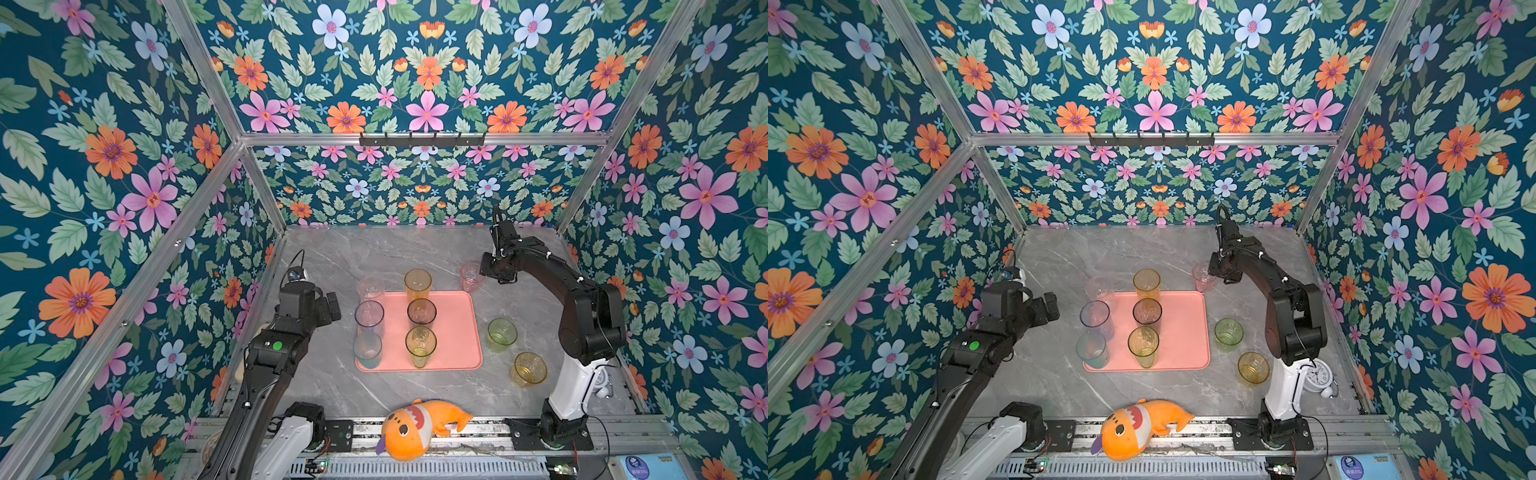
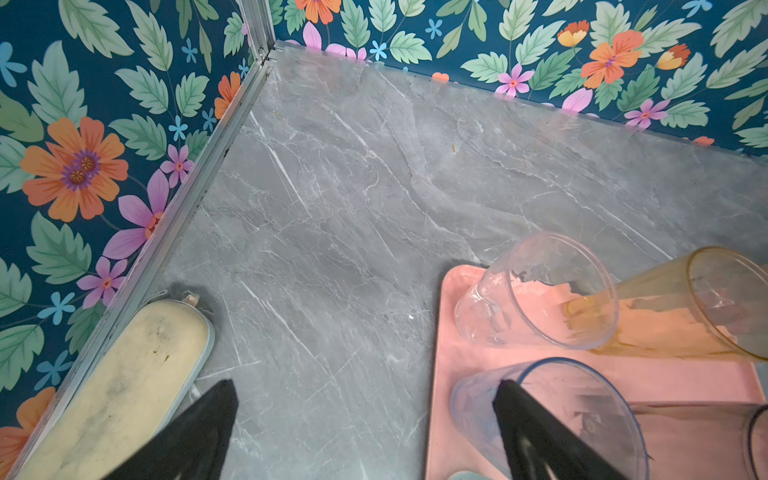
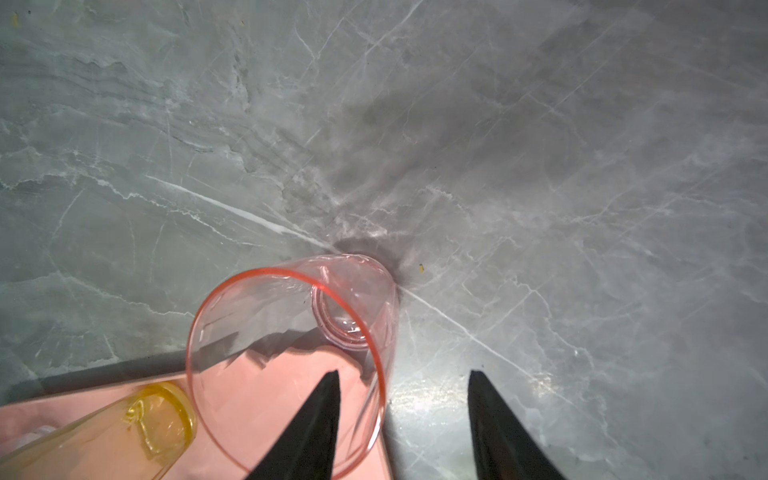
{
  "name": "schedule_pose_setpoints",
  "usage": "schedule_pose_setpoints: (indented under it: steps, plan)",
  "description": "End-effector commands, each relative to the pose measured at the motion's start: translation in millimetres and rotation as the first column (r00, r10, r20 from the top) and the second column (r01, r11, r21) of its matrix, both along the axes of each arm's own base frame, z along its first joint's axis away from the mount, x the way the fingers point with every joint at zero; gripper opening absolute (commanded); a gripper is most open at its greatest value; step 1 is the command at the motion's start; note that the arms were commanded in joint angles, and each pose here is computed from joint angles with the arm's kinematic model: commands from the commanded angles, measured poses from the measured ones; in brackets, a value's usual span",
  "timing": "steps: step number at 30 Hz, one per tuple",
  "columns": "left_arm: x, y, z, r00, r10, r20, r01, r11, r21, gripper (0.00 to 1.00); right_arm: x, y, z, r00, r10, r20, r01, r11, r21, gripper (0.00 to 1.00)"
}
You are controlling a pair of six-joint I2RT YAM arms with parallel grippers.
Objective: Place the glasses into the tray
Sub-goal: Pick up the glass from the top-center of the table.
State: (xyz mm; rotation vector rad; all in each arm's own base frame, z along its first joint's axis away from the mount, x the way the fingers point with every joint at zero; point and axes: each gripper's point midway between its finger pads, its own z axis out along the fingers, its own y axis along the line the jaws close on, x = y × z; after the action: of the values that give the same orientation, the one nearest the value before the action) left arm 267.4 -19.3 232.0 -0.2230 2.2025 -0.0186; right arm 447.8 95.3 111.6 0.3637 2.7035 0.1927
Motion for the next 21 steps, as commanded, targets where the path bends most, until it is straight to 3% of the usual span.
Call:
schedule_pose_setpoints:
  steps: [1,21]
  plan:
    - [-1.5,1.2,1.4,1.0,0.002,0.004,-0.002,1.0,0.004,0.99,-0.6,0.9,-2.8,1.0,-0.008,-0.012,0.008,1.0,0.007,0.5]
    - [-3.3,0.5,3.8,1.0,0.001,0.017,-0.001,1.0,-0.007,0.99,-3.7,1.9,-28.3,0.998,-0.01,-0.063,0.01,1.0,0.005,0.39]
